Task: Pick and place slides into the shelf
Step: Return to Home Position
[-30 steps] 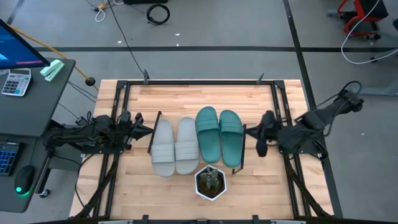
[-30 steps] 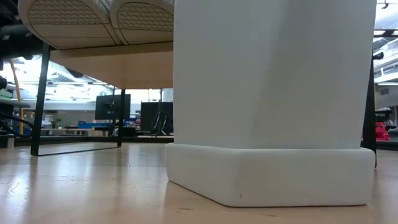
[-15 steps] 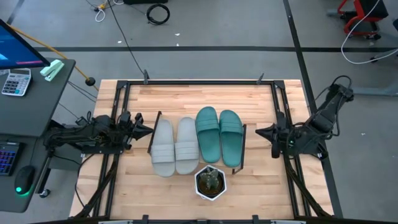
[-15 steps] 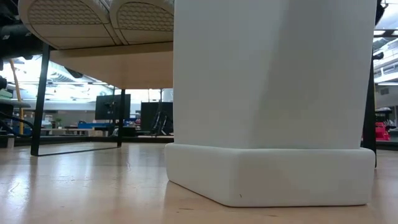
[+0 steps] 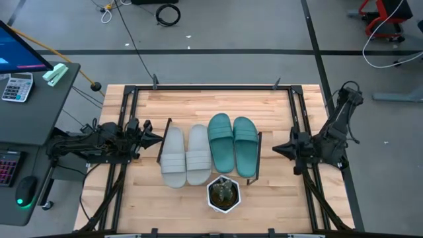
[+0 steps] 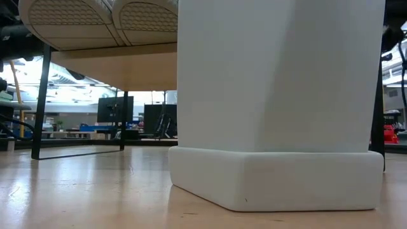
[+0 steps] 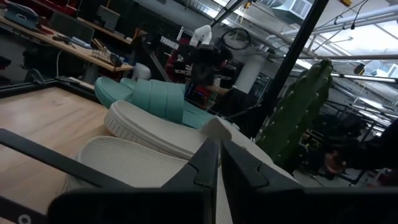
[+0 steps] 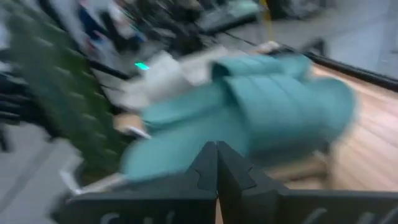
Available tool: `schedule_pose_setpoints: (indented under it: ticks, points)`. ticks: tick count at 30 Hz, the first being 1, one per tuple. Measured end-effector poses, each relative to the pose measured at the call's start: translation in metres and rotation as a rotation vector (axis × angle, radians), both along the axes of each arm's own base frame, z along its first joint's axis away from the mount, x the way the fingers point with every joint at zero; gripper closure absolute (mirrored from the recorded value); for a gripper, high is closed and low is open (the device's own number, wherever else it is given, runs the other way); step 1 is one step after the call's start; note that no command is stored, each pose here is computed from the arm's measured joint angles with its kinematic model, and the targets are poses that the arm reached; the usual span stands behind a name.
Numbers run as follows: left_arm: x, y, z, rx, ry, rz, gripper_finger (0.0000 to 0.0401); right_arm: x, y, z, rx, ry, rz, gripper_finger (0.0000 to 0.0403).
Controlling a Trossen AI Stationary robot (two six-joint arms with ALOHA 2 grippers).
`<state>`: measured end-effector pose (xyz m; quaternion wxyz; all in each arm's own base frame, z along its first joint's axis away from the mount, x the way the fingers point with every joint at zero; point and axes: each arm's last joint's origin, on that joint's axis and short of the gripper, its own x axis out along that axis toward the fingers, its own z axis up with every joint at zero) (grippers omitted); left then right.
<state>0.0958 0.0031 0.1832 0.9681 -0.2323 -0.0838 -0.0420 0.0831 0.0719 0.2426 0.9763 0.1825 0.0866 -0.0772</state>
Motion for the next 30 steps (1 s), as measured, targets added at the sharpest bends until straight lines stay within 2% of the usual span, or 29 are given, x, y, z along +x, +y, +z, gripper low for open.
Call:
schedule_pose_setpoints:
  ticks: [5,8,16,22,26,30]
  points:
    - [0.000,0.000,0.000,0.000,0.000,0.000,0.0373,0.005,-0.005,-0.002,-0.013,-0.197,0.071,0.0403]
    - [0.000,0.000,0.000,0.000,0.000,0.000,0.0367,0.009,-0.015,-0.006,-0.031,-0.269,0.082,0.0403]
    - [0.000,0.000,0.000,0.000,0.000,0.000,0.0362,0.024,-0.042,-0.017,-0.076,-0.272,0.093,0.0403]
    - [0.000,0.000,0.000,0.001,0.000,0.000,0.0372,0.030,-0.064,-0.021,-0.053,-0.265,0.114,0.0403]
    - [0.000,0.000,0.000,0.001,0.000,0.000,0.0377,0.030,-0.071,-0.023,-0.033,-0.252,0.120,0.0403]
    - [0.000,0.000,0.000,0.001,0.000,0.000,0.0376,0.030,-0.074,-0.023,-0.058,-0.250,0.107,0.0403]
